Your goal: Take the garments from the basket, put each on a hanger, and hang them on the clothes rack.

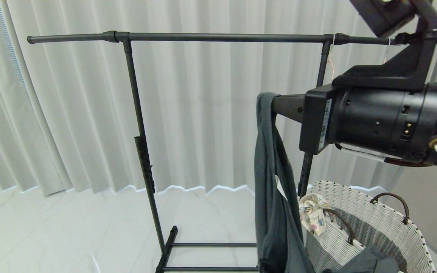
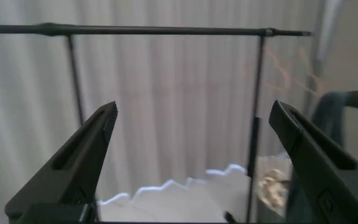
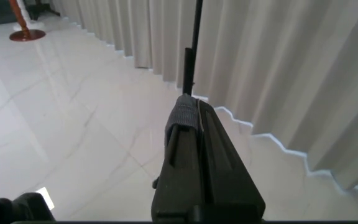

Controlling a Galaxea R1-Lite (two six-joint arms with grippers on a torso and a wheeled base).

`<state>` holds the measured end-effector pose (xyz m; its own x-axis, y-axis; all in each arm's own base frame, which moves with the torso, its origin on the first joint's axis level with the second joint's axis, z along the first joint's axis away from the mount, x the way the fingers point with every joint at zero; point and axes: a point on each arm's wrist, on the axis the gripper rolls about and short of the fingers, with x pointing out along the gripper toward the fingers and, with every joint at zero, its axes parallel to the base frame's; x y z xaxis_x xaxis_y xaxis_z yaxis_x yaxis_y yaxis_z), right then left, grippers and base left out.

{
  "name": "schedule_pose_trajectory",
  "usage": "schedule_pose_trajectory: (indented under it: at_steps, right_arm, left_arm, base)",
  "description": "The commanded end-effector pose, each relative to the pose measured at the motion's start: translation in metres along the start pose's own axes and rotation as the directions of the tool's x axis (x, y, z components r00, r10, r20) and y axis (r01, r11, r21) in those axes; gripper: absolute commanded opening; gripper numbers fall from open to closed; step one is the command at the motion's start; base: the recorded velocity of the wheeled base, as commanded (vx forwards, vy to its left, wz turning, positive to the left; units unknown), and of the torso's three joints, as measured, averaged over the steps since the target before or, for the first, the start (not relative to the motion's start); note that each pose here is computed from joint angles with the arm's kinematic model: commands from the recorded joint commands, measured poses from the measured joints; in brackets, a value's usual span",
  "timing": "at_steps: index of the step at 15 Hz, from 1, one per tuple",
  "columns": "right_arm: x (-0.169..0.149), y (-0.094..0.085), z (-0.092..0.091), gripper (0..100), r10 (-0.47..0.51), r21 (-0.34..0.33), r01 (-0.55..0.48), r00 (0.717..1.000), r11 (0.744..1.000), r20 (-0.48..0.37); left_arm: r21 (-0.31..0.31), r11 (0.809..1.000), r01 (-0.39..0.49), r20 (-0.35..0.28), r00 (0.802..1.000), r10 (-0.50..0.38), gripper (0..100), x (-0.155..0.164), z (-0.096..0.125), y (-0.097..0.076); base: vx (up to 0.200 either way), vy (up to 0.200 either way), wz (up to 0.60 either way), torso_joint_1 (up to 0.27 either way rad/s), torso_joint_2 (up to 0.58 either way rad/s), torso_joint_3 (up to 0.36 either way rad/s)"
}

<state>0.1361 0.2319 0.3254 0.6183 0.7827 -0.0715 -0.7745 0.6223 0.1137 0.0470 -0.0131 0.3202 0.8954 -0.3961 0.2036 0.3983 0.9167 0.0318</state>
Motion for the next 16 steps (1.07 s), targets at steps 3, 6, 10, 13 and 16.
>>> schedule_pose_trajectory:
  at_steps: [3, 6, 10, 13, 16]
  right_arm:
    - [0.016, 0.001, -0.007, 0, -0.008, -0.027, 0.007, 0.999, 1.000, -0.037]
    - [0.018, 0.000, -0.015, 0, -0.016, -0.079, 0.008, 0.994, 0.997, -0.106]
    - [0.019, 0.007, -0.020, 0, 0.004, -0.087, -0.017, 0.989, 0.996, -0.145]
    - [0.018, 0.012, -0.021, 0, 0.020, -0.087, -0.033, 0.989, 0.996, -0.145]
    - [0.018, 0.012, -0.017, 0, 0.022, -0.085, -0.034, 0.991, 0.996, -0.133]
  left_arm:
    - [-0.052, 0.983, 0.178, -0.217, 0.959, -0.185, 100, 0.072, -0.033, -0.013]
    - [-0.039, 0.942, 0.332, -0.398, 0.860, -0.320, 100, 0.063, -0.088, -0.044]
    - [-0.096, 0.855, 0.510, -0.496, 0.720, -0.486, 100, 0.057, -0.117, -0.078]
    - [-0.210, 0.835, 0.508, -0.505, 0.675, -0.538, 100, 0.074, -0.119, -0.100]
    - [-0.246, 0.839, 0.486, -0.509, 0.672, -0.538, 100, 0.093, -0.132, -0.114]
  base:
    - [0.000, 0.000, 0.00, 0.000, 0.00, 0.000]
    - [0.000, 0.000, 0.00, 0.000, 0.00, 0.000]
    - [0.000, 0.000, 0.00, 0.000, 0.00, 0.000]
    - [0.000, 0.000, 0.00, 0.000, 0.00, 0.000]
    - [0.000, 0.000, 0.00, 0.000, 0.00, 0.000]
